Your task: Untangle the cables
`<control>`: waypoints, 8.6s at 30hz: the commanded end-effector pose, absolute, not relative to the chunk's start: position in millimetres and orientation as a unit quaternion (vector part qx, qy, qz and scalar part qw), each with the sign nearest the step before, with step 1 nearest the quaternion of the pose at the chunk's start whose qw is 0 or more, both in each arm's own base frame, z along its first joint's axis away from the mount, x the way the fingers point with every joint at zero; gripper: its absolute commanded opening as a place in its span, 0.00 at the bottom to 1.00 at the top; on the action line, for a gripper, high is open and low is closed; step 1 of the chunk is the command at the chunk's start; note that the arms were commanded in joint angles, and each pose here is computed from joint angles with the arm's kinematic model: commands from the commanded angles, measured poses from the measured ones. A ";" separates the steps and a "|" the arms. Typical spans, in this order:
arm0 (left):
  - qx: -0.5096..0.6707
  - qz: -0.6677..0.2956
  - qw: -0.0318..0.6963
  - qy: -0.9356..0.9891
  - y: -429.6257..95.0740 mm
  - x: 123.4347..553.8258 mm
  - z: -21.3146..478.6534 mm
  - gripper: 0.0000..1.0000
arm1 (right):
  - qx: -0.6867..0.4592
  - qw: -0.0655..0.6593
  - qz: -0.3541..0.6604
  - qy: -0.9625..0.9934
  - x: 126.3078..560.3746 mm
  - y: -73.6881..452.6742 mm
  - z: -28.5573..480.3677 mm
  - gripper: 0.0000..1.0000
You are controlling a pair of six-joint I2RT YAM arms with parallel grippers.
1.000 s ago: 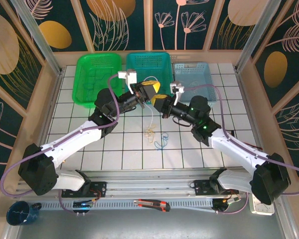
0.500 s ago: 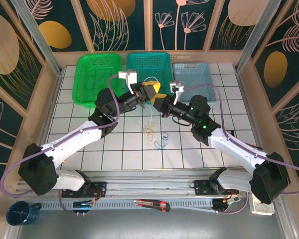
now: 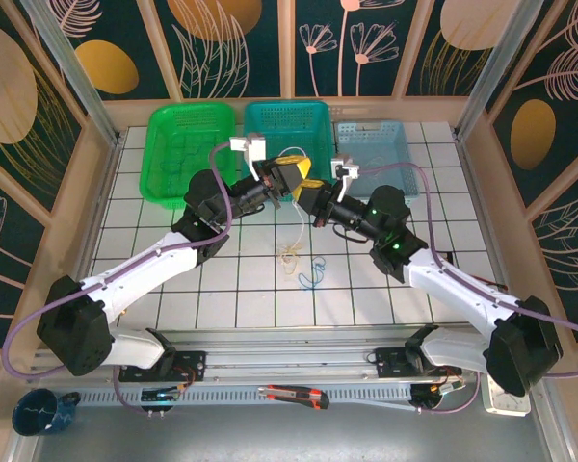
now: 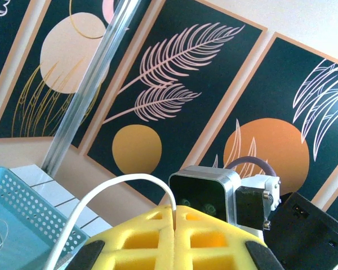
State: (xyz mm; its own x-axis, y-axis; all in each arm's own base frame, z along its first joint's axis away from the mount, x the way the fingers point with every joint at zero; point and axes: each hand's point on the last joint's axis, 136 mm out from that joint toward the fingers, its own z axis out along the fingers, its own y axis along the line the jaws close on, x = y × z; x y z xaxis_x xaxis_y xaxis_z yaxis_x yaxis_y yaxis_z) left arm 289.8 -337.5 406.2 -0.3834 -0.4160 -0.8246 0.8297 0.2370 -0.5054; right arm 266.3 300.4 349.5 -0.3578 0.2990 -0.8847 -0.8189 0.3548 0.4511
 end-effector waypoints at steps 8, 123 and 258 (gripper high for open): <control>0.208 -0.612 0.519 0.559 -338.3 270.8 418.0 0.77 | -0.143 0.571 0.485 0.647 299.7 269.9 358.3 0.00; 0.086 -0.430 0.442 0.782 -293.4 299.2 198.1 0.99 | 0.093 0.536 0.298 0.784 478.5 105.6 278.8 0.74; -0.087 -0.719 0.292 0.625 -314.0 263.1 282.0 0.72 | 0.006 0.493 0.488 0.720 289.0 257.5 303.3 0.00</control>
State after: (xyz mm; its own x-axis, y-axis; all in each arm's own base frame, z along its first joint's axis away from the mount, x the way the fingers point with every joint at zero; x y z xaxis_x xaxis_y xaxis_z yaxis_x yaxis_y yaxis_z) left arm 261.9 -316.6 280.2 -0.8267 -0.5089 -0.2401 0.3028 -0.0427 -0.9521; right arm 289.9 255.5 272.9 -0.5737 0.4603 -0.6774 -0.4154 0.5493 0.7251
